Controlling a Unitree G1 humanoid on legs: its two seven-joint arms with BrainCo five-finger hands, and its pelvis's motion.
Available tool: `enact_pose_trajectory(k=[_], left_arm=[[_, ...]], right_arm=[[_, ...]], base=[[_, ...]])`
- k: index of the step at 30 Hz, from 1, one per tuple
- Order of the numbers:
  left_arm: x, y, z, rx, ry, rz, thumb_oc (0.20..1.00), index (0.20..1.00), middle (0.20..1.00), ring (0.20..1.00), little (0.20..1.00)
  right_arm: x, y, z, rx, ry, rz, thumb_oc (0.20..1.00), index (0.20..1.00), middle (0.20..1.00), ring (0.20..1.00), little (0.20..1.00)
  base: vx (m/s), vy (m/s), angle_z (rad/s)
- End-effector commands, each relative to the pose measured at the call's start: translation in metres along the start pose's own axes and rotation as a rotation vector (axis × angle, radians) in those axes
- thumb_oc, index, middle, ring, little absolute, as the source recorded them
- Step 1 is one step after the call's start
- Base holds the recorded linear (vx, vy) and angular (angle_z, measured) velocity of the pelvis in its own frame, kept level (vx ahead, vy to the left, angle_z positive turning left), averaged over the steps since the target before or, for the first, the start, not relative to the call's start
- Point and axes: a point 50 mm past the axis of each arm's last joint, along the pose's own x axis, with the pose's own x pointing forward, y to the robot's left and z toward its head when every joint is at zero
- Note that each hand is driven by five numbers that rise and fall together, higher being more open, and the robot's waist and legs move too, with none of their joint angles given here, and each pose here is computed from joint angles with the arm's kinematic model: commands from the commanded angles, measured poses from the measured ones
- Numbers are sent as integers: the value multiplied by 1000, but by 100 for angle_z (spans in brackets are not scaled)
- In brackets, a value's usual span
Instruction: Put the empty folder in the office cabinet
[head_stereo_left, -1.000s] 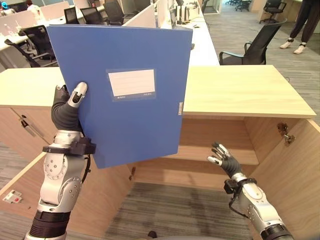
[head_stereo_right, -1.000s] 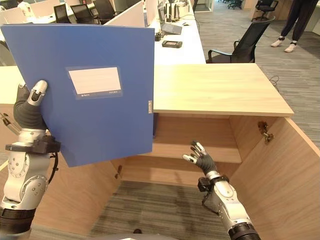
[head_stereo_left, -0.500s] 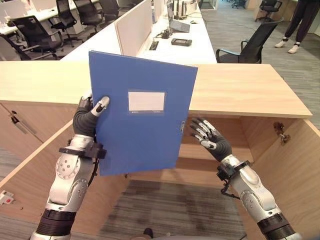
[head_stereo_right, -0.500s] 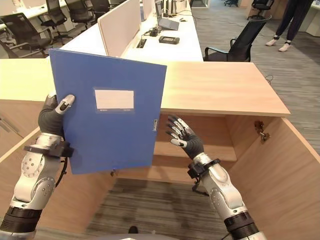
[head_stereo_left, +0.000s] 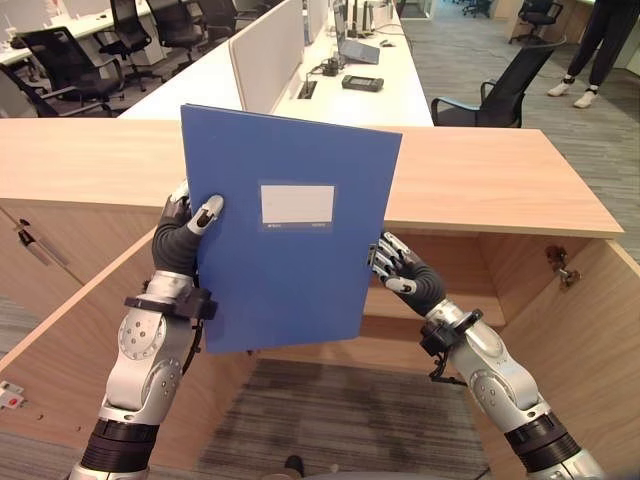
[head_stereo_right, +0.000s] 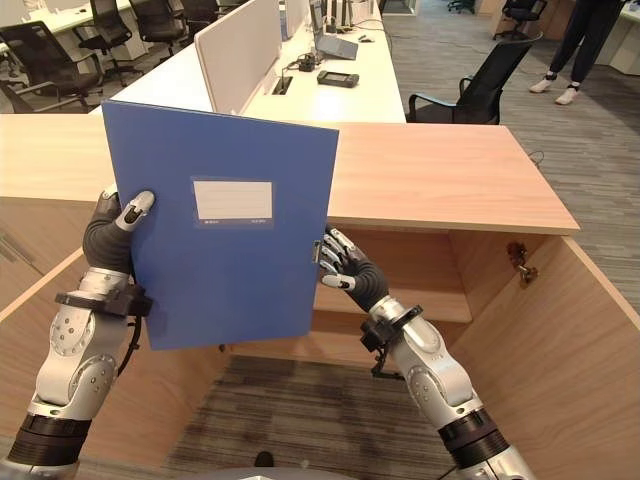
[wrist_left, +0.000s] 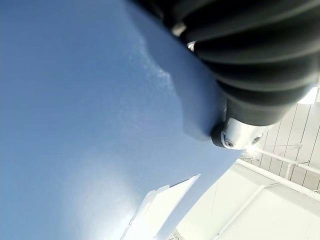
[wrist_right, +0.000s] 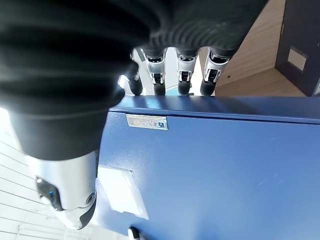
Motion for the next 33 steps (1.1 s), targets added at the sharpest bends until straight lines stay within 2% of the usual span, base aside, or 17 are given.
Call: enact_pose_trajectory(k=[1,18,33], left_arm=[[26,-18,12,23,-101,-122,200,200,200,200,200],[34,-44,-3,-66,-50,-213,200,200,200,200,200],[35,-56,-10,-100,-25,-261,200,200,200,200,200]], right_arm=[[33,33,30,16,-158,180,1000,1000,1000,1000,1000],[51,60,26,94,-166,281,1000,1000,1000,1000,1000],[52,53,17,101,-142,219,1000,1000,1000,1000,1000]], base=[[0,0,0],[0,0,0],[0,0,0]])
